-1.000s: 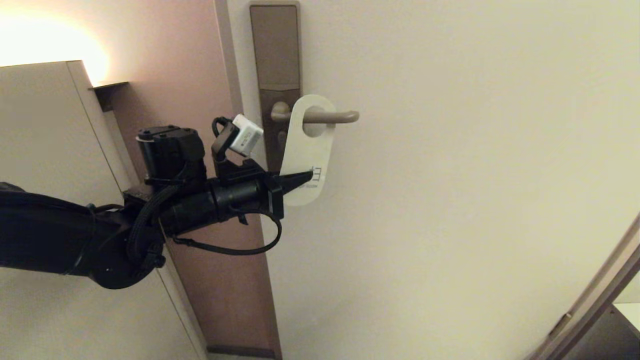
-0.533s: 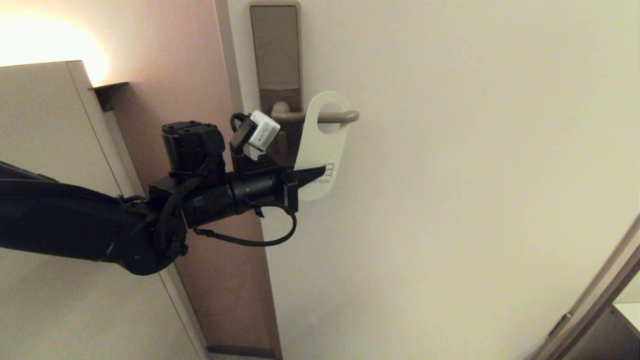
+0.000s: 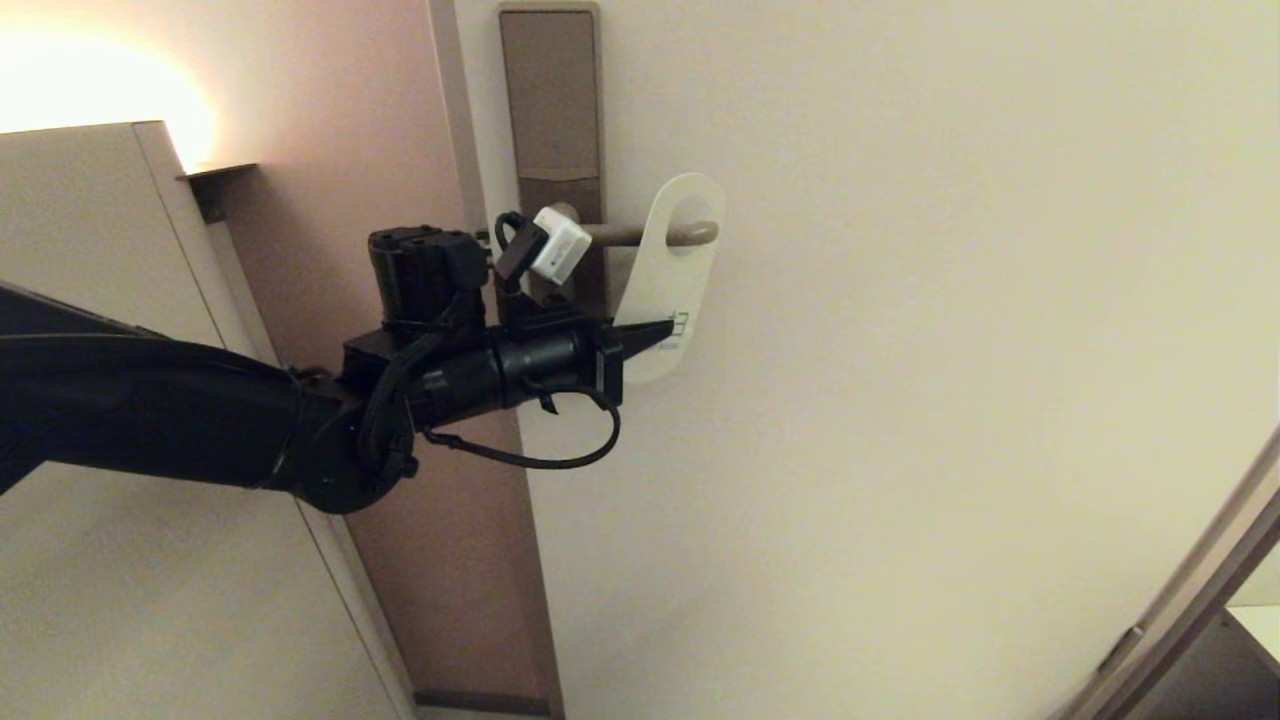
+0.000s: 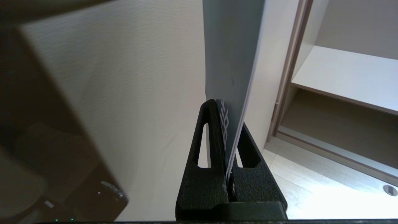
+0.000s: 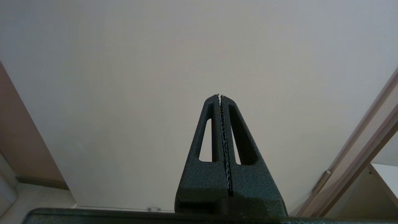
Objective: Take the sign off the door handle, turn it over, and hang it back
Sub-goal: Take down the sign, then hand it to the other hand
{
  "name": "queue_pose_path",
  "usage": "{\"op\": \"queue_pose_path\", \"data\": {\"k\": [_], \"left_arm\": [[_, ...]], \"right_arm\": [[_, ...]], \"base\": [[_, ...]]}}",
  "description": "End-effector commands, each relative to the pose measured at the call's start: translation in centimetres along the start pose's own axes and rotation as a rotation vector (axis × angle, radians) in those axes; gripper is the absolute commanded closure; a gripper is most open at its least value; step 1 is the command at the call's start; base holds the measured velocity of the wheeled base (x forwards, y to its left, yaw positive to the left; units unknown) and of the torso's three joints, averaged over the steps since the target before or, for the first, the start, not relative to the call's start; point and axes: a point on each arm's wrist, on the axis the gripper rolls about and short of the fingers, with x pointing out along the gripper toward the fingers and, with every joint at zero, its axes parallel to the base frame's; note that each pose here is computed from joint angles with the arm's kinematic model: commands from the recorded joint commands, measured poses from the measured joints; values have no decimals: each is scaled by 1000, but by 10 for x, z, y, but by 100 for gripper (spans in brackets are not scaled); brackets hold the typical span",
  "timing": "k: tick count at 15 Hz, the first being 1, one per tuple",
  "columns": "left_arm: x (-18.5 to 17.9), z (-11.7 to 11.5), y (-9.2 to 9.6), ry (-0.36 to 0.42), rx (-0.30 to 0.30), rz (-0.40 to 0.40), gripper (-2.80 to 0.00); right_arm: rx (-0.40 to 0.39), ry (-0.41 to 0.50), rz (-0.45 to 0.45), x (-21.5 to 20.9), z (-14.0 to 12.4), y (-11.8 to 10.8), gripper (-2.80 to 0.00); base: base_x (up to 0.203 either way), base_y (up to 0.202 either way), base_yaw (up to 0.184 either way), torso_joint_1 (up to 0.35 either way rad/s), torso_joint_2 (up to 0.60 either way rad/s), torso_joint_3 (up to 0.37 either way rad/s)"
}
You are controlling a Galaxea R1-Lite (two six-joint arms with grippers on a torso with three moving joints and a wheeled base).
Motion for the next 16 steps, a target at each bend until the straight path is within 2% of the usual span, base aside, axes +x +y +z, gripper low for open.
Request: {"op": "queue_pose_path", "data": {"k": [1,11,14,16], "left_arm": [[3,0,-2,-5,3,-10,0],[13,-3,-36,11,-2,-78,0],[-11,-9,-61,57,-25,-122,0],[-37,-16,-83,101,-49,-179,0]], "right_arm": [[-1,0,1,0,0,0,0],[-2,-1,0,0,0,0,0],[0,1,1,0,0,0,0],[-2,1,1,0,0,0,0]], "base": [[0,0,0,0,0,0],[0,0,0,0,0,0],[0,0,0,0,0,0],[0,0,0,0,0,0]]}}
